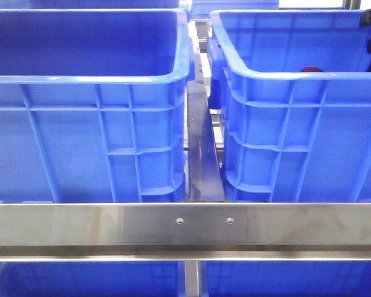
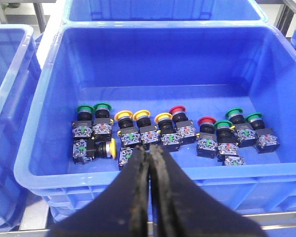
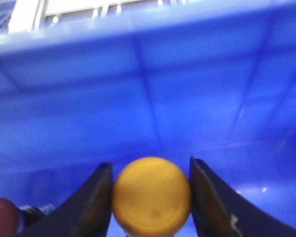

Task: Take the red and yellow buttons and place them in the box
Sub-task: 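Carry the yellow button with the right gripper into the crate beside the red one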

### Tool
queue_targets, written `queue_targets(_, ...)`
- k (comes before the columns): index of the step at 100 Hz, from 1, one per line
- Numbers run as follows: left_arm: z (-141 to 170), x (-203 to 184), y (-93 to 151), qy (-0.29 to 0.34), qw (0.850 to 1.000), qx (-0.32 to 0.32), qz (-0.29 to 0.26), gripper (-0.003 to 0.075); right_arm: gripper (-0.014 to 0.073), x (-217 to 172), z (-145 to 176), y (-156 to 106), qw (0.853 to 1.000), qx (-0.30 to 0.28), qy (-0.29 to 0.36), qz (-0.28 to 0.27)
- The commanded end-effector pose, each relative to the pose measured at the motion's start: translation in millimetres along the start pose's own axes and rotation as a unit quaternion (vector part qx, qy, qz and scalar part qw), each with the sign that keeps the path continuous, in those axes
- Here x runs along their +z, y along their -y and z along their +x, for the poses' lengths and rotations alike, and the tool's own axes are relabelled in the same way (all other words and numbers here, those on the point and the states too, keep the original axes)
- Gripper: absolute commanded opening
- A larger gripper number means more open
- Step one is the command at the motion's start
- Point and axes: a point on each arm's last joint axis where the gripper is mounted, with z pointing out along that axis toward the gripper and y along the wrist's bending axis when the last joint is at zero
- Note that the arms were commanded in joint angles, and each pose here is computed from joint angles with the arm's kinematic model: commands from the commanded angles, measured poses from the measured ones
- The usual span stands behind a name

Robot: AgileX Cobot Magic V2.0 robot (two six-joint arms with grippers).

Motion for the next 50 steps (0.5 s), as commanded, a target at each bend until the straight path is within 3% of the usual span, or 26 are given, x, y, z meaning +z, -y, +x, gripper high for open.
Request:
queue_targets(1, -13.1, -2.5, 1.6, 0.045, 0.999, -0.004, 0.007, -0.0019, 0.0131, -11.3, -23.6, -5.0, 0.999, 0.006, 0.040, -0.023)
queue_targets(50, -13.0, -2.5, 1.5, 0.044, 0.999, -0.004, 0.006, -0.0019, 0.0131, 3.7, -21.7, -5.5, 0.999, 0.005, 0.036, -0.030)
